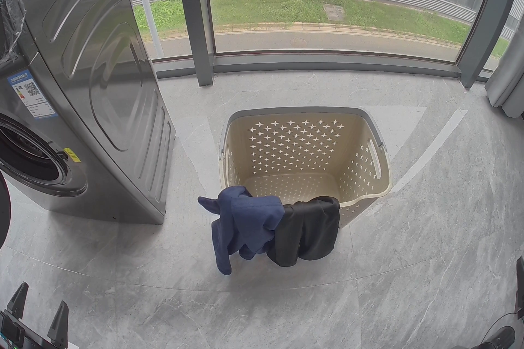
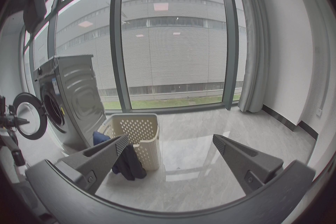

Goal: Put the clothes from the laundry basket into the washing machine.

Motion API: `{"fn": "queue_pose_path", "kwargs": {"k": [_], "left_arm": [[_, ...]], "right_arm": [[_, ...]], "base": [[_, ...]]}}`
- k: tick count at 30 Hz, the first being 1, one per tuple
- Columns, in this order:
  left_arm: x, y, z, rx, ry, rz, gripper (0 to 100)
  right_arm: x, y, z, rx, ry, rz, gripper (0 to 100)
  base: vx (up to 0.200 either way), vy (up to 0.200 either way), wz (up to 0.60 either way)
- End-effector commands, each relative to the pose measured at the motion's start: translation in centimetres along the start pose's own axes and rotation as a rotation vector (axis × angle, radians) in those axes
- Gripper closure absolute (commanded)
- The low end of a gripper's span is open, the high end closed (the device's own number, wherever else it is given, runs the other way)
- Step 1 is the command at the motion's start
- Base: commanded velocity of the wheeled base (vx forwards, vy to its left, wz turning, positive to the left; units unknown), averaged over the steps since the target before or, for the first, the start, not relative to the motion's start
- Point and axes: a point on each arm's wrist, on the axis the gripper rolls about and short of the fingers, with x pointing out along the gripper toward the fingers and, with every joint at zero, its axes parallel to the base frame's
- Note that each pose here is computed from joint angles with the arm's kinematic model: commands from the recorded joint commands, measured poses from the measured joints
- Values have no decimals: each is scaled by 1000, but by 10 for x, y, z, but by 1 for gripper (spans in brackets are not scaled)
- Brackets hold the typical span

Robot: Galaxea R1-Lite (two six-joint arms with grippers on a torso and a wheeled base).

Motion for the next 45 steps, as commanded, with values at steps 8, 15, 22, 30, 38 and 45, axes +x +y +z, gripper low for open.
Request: {"fn": "queue_pose_path", "kwargs": {"k": [8, 15, 22, 30, 38, 45], "left_arm": [[0, 0, -5, -3, 3, 1, 0], [0, 0, -5, -3, 3, 1, 0], [0, 0, -5, -3, 3, 1, 0], [0, 0, -5, -3, 3, 1, 0], [0, 0, -5, -4, 3, 1, 0], [0, 0, -5, -7, 3, 1, 0]], "right_arm": [[127, 29, 1, 75, 509, 328, 0], [160, 55, -18, 95, 573, 412, 0], [179, 62, -34, 105, 644, 365, 0], [205, 78, -54, 114, 644, 355, 0], [215, 106, -66, 76, 618, 298, 0], [225, 118, -75, 88, 644, 290, 0]], "base": [[0, 0, 0], [0, 0, 0], [0, 0, 0], [0, 0, 0], [0, 0, 0], [0, 0, 0]]}}
